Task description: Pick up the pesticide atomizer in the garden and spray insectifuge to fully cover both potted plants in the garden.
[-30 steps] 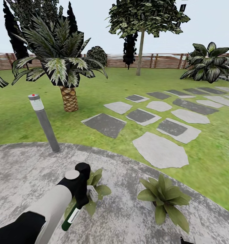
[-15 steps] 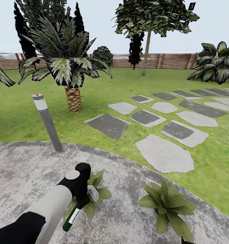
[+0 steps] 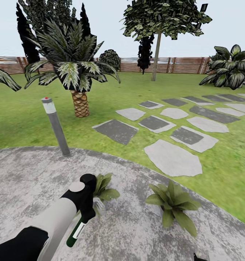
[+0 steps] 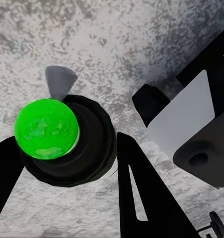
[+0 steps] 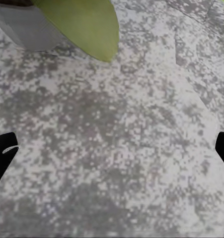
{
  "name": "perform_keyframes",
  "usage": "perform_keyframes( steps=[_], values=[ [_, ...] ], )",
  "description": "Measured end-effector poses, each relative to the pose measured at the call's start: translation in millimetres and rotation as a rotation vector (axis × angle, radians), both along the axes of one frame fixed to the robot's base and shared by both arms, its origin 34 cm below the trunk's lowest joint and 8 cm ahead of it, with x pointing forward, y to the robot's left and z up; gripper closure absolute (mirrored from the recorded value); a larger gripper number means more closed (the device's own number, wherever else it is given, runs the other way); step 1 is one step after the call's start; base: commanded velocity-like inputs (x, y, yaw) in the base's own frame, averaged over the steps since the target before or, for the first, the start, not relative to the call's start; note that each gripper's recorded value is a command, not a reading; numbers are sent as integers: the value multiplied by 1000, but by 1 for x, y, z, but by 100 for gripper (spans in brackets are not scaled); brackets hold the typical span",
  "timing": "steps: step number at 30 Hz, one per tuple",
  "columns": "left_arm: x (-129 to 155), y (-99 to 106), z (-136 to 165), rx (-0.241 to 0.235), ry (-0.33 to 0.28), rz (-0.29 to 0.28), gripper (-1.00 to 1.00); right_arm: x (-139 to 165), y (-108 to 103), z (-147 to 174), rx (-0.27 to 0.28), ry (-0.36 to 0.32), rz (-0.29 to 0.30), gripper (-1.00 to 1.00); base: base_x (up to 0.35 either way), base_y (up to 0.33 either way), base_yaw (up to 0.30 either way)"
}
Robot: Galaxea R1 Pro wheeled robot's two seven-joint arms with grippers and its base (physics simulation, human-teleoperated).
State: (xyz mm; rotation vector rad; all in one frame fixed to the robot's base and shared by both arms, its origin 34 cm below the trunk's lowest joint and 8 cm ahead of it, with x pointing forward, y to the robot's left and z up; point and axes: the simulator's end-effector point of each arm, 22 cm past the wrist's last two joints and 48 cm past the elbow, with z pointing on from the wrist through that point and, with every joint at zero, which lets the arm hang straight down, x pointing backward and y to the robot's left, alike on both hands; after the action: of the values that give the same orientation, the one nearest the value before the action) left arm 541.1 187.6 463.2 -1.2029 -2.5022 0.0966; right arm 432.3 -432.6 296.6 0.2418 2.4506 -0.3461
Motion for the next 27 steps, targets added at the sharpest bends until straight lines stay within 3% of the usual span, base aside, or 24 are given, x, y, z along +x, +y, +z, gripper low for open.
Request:
perform_keyframes(
  steps=[5, 14, 17, 20, 27],
  values=[
    [0, 5, 0, 6, 0, 5, 100, 0, 0, 0, 0, 0, 0, -100, -190, 252, 0],
    [2, 49, -2, 40, 0, 78, 100, 0, 0, 0, -1, -1, 0, -100, 5, 311, 0],
    [5, 49, 0, 24, -7, 100, 100, 0, 0, 0, 0, -1, 0, -100, 172, 296, 0],
    [19, 46, 8, 9, -55, 106, 100, 0, -1, 1, -1, -1, 0, -100, 214, 244, 0],
    [23, 45, 10, 3, -70, 105, 100, 0, -1, 1, -2, -1, 0, -100, 42, 45, 0]
  ],
)
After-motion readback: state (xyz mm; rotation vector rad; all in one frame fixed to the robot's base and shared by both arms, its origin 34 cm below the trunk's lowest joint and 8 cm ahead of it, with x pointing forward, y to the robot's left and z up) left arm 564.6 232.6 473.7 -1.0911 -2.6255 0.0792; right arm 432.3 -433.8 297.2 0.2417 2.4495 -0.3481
